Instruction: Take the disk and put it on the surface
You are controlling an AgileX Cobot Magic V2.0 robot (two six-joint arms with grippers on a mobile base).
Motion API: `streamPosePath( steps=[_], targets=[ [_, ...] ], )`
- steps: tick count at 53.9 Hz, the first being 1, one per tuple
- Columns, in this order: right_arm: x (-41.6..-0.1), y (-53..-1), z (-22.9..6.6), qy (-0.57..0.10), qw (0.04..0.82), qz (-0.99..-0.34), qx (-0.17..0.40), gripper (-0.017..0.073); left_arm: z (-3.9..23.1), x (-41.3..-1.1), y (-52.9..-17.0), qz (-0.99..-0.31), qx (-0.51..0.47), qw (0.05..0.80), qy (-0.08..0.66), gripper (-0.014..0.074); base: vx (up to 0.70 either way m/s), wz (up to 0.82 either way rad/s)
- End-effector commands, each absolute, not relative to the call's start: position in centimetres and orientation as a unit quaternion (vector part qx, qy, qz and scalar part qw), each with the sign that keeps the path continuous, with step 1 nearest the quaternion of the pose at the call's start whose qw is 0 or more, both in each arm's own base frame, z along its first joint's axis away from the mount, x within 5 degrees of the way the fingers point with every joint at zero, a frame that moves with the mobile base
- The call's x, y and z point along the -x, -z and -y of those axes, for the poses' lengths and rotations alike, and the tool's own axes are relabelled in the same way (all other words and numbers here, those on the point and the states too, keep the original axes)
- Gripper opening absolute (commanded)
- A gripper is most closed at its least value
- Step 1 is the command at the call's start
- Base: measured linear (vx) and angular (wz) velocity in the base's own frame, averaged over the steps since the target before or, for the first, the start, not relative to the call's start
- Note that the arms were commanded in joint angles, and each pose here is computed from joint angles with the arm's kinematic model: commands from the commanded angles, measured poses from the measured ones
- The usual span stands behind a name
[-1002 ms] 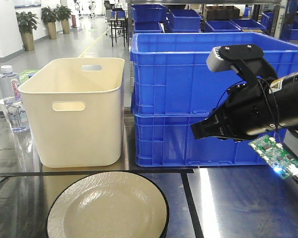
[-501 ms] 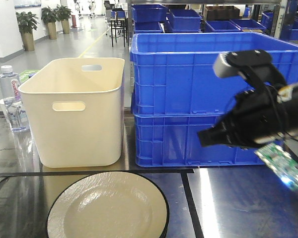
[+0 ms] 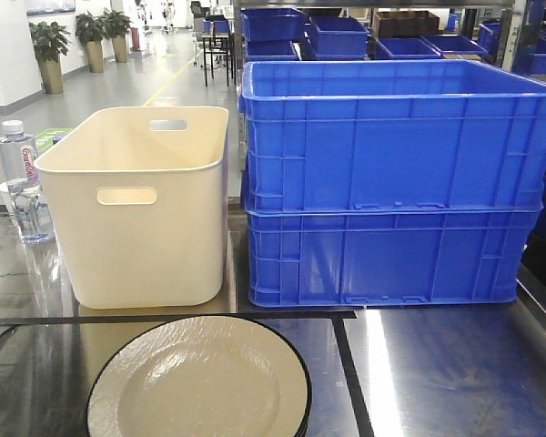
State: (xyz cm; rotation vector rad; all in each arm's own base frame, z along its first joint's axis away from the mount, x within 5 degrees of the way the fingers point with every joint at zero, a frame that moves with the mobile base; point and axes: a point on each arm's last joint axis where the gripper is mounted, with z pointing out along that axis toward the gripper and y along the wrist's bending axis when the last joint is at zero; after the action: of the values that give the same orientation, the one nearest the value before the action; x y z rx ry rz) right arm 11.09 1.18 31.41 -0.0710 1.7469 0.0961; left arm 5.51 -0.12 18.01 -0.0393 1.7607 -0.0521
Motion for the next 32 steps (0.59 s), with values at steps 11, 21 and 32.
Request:
streamPosePath(
  steps=[11, 21, 32],
  targets=[
    [-6.5, -23.1, 0.3, 0.040, 0.694, -0.719, 0.013, -0.0008, 0.1, -5.6, -19.4, -0.740, 0.021, 0.671, 0.025, -0.0008, 0.00, 0.00],
    [-5.6, -19.4, 0.1, 0.044, 0.698, -0.714, 0.036, -0.0008, 0.1, -5.6, -19.3, -0.741, 0.021, 0.671, 0.025, -0.0008, 0.00, 0.00],
    [-5.7, -19.3, 0.1, 0.042, 0.695, -0.717, 0.035, -0.0008, 0.1, -5.6, -19.3, -0.742, 0.021, 0.669, 0.025, -0.0008, 0.00, 0.00]
  ],
)
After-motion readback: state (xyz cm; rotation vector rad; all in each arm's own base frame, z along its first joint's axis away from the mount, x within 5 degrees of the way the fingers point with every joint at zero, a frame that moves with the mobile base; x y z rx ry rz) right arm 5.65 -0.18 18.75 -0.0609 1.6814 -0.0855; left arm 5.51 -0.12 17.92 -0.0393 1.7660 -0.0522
